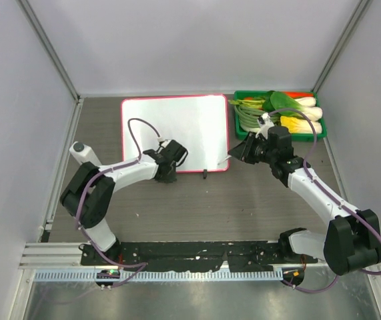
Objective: Write a sentence on the whiteboard
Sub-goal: Move the whiteboard to the center of the board.
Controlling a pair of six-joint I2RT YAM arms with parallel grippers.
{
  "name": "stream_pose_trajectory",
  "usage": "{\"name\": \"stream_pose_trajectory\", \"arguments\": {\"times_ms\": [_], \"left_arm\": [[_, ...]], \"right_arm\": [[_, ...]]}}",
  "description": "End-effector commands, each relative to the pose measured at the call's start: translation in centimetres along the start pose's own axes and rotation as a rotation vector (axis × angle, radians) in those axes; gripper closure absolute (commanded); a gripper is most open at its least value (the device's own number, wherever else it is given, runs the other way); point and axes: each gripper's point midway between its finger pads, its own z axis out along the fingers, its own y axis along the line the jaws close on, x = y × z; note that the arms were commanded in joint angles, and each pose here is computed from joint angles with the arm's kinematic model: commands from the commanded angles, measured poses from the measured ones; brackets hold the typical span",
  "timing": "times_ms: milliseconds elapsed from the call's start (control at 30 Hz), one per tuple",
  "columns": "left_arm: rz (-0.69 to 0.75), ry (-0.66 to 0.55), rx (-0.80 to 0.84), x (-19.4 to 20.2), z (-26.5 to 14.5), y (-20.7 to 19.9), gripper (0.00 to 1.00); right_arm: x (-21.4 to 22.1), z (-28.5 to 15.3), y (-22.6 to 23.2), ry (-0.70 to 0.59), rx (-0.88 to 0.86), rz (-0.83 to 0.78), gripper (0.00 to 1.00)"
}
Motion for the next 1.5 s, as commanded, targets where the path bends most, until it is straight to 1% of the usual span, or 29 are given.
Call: {"name": "stream_pose_trajectory", "arguments": {"times_ms": [0,233,267,467,633,733,967,1133,1333,1467], "left_arm": [[-0.008,-0.004,-0.013,1.6,-1.6,0.4,1.0],[0.016,0.022,-0.029,4.0,-2.4,-0.4,1.0],[0.018,0.03,-0.034,4.4,-2.5,-0.6,1.0],[0.026,0.032,-0.029,5.7,-3.2,-2.3,1.0],[0.075,0.033,-0.034,7.0,-3.8,-4.5,1.0],[0.106,0.033,-0.066,7.9,-4.1,-5.2,1.0],[0.163,0.054,-0.071,10.1,-4.5,-7.2,1.0],[0.212,0.039,-0.066,11.1,-5.1,-7.7,1.0],[0.246,0.03,-0.066,12.2,-5.7,-7.1,1.0],[0.273,0.012,-0.038,13.3,-6.0,-7.0,1.0]], "right_arm": [[-1.9,-0.4,1.6,-0.057,-0.052,-0.051,0.99],[-1.7,-0.5,1.6,-0.053,-0.057,-0.048,0.99],[-2.3,-0.4,2.0,-0.072,-0.075,-0.061,0.98],[-2.5,-0.6,2.6,-0.081,-0.099,-0.062,0.99],[-2.4,-0.6,2.6,-0.077,-0.102,-0.06,0.99],[-2.3,-0.5,2.5,-0.074,-0.102,-0.062,0.99],[-2.4,-0.5,2.6,-0.079,-0.105,-0.065,0.99],[-2.6,-0.6,3.0,-0.075,-0.118,-0.07,0.98],[-3.4,-1.2,3.8,-0.098,-0.131,-0.082,0.99],[-3.7,-1.5,4.2,-0.108,-0.142,-0.088,0.98]]}}
